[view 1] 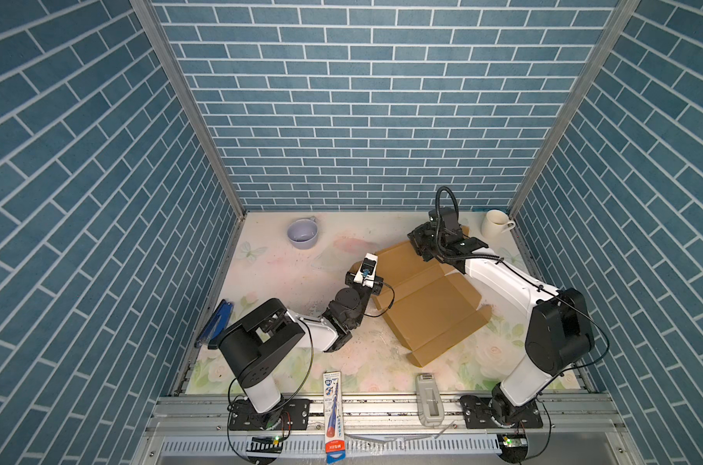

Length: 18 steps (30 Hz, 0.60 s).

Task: Assemble paper box
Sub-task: First fold the bottom flaps of a flat cardboard box at the center of the table.

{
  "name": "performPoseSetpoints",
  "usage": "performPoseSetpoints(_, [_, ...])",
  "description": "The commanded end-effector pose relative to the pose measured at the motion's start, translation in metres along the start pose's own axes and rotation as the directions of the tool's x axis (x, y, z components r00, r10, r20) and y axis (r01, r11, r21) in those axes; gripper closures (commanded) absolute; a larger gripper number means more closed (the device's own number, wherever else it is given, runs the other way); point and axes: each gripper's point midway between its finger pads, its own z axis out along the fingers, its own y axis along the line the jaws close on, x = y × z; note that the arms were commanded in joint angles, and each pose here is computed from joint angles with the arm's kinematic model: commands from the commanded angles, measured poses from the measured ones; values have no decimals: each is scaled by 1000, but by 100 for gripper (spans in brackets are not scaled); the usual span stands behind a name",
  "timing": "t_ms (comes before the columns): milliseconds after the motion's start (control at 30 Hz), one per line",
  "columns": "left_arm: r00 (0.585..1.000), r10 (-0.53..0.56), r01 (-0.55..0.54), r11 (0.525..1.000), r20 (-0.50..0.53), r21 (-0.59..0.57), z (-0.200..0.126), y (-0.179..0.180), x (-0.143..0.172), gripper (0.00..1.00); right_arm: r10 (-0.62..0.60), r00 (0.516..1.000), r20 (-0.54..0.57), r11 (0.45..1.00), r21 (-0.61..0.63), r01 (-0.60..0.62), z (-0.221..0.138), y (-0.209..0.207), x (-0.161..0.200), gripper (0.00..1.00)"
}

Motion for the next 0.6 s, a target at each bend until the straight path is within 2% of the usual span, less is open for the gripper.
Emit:
performPoseSetpoints(0, [999,-19,21,999,49,-31,3,4,-14,100,23,1000,6,1000,9,-23,2,-9,2,76])
performPoseSetpoints(67, [999,-14,16,999,50,-31,3,4,-15,99,25,1000,4,1000,6,-25,3,-9,2,76])
performPoseSetpoints(233, [999,-6,8,999,52,-34,3,5,-16,83,31,1000,-5,1000,-1,-31,6,-10,4,78])
performPoseSetpoints(433, [999,-4,6,999,51,-35,1,5,-16,67,35,999,-7,999,-8,-35,7,-10,4,87])
performPoseSetpoints(567, [999,-2,5,999,51,-40,0,6,-17,54,40,999,-7,999,-10,-40,8,-11,4,88])
